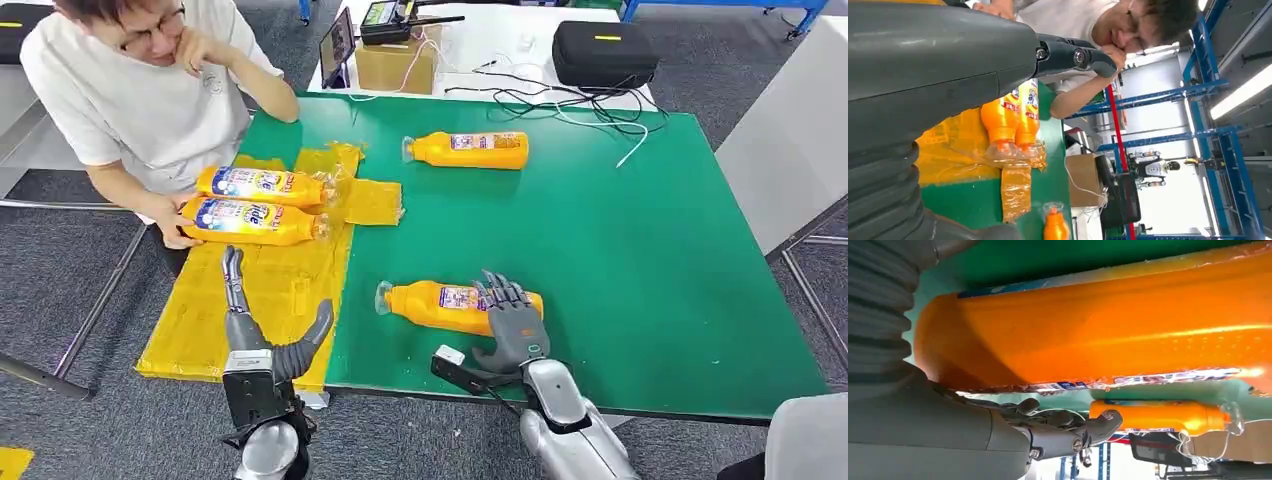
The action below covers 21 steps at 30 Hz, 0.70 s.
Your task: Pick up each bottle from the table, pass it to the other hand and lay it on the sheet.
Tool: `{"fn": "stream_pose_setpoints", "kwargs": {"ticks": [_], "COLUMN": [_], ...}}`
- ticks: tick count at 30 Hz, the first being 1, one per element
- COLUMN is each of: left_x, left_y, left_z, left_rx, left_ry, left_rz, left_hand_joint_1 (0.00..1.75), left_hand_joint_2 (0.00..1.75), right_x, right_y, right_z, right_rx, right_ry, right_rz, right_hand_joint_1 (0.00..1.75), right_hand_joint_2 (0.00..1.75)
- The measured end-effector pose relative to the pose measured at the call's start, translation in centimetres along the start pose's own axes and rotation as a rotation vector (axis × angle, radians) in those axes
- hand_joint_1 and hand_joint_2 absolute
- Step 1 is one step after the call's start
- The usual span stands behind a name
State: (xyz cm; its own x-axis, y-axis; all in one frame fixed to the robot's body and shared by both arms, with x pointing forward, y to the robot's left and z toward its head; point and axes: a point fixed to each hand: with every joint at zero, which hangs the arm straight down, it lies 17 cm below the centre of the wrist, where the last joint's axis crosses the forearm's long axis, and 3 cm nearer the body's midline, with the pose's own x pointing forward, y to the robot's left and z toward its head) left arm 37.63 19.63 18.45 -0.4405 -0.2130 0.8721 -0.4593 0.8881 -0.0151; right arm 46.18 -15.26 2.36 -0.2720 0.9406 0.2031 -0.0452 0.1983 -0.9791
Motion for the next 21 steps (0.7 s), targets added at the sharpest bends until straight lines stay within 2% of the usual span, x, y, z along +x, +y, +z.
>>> {"fn": "stream_pose_setpoints", "kwargs": {"ticks": [10, 21], "left_x": [-0.1, 0.0], "left_y": [0.1, 0.0], "left_z": [0.2, 0.5], "left_rx": [-0.006, -0.015], "left_ry": [-0.005, -0.008], "left_rz": [-0.016, -0.025], "left_hand_joint_1": [0.0, 0.0], "left_hand_joint_2": [1.75, 1.75], "right_x": [-2.2, -6.1], "right_y": [-0.1, 0.2], "right_z": [-0.4, 0.1], "right_rx": [0.032, 0.095], "right_ry": [0.097, 0.236], "right_rz": [0.184, 0.186], "right_hand_joint_1": [0.0, 0.02], "right_hand_joint_2": [1.75, 1.75]}}
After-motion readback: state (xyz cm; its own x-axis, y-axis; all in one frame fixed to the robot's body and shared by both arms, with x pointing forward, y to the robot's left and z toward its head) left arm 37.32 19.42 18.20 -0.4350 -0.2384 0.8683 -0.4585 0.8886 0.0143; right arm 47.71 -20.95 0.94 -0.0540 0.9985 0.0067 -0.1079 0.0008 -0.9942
